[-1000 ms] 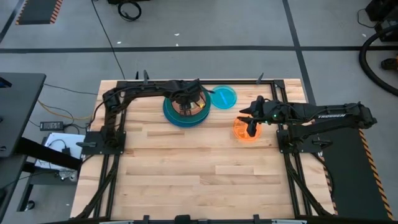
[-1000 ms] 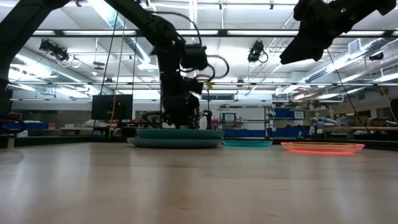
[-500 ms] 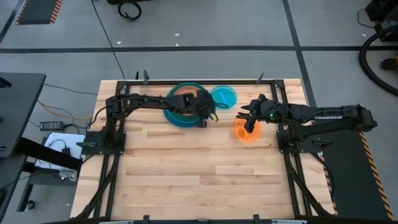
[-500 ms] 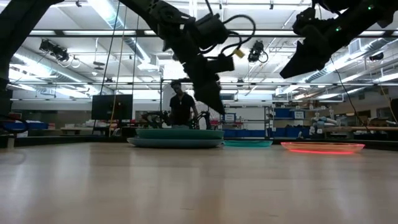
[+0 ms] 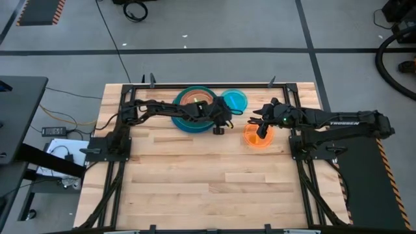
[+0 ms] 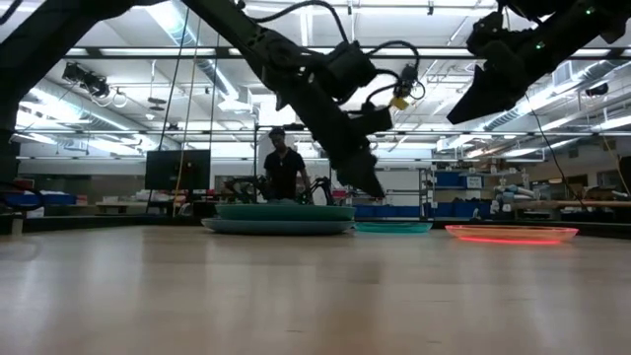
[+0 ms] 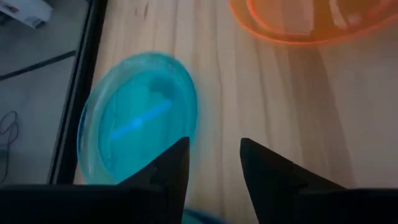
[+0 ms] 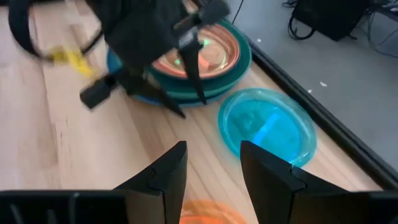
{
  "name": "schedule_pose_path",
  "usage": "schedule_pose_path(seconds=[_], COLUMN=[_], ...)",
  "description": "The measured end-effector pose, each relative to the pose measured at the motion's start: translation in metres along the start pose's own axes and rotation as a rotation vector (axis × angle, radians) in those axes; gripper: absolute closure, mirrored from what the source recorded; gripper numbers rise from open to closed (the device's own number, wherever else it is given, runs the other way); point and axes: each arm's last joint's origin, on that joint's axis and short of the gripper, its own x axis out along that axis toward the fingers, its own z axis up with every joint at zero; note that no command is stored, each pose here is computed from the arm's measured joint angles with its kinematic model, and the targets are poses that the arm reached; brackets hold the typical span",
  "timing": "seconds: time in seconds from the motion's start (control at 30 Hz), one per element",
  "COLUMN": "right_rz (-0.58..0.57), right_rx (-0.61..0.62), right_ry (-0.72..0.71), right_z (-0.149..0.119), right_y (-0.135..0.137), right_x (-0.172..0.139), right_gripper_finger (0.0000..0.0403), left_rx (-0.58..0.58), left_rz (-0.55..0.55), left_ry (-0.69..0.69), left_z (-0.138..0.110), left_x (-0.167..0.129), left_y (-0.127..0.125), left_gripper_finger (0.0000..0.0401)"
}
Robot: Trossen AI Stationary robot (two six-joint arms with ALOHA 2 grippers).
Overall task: Stack plastic plates
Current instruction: Stack the orange plate on top of the light green plate
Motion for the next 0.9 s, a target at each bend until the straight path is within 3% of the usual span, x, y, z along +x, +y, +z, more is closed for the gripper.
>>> schedule_pose_path(seconds=[0.23,0.53,0.9], right_rz=[-0.023,0.002,-0.019], right_rx=[0.000,0.031,0.122], right_ry=[-0.013,0.005,0.296], right_z=[0.002,0.001,-0.024], right_y=[-0.005,-0.008,0.005], right_x=[0.000,0.002,0.024], right_gripper_finger=[0.0243,0.0243,0.0243], left_rx=[-0.026,0.081,0.273], left_rz=[-0.025,-0.088,-0.003], left_ry=[0.024,0.010,0.175], left_z=[0.030,0.048,0.050], left_x=[0.008,-0.001,-0.026], left_y=[-0.009,-0.053,-0.112], left_gripper_finger=[0.0251,0.0251,0.0251])
